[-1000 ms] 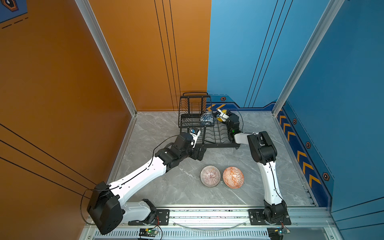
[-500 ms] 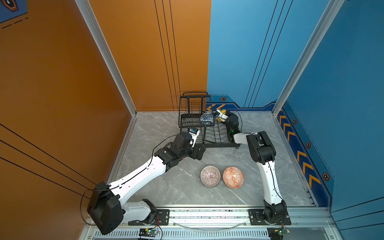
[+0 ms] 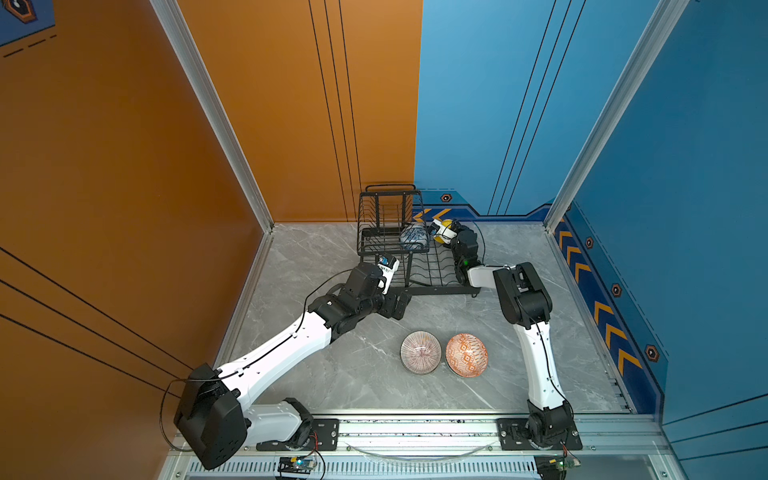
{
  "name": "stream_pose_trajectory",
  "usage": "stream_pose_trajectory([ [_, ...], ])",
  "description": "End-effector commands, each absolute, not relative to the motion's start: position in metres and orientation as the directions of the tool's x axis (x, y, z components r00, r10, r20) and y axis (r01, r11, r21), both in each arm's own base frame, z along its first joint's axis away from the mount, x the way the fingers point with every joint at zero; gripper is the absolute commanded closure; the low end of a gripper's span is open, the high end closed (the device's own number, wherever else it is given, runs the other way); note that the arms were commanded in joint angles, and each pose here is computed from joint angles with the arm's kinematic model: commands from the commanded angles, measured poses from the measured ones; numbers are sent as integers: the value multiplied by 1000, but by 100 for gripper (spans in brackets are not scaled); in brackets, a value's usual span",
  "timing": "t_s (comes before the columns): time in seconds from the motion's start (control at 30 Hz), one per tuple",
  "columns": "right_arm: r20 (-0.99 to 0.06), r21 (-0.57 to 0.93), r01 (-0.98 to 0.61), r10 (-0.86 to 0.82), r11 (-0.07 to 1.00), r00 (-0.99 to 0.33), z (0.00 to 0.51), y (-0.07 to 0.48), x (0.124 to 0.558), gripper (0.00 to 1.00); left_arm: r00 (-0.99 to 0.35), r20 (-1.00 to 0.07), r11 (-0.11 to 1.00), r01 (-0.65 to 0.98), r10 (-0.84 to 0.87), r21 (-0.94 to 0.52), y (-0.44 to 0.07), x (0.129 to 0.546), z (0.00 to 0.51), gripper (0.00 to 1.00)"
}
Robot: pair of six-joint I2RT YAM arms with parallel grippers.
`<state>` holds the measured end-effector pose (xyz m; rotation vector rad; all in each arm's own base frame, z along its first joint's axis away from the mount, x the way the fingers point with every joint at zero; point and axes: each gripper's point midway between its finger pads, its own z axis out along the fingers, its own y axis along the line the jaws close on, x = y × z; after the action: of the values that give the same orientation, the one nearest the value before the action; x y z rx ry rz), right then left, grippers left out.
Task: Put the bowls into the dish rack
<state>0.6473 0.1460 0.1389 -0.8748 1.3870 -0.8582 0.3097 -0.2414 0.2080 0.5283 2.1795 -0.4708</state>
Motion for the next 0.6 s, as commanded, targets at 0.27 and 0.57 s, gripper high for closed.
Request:
stream_pose_trajectory([
  [0.27,-394,-919,-10,-919,394,-6,107,152,640,100,-564,-798,841,522,213,-145,-235,308,207,2],
  [0.57,-418,-909,-13,-908,418,13,118,153,636,100,-564,-799,839,523,211,-148,-236,307,206,2],
])
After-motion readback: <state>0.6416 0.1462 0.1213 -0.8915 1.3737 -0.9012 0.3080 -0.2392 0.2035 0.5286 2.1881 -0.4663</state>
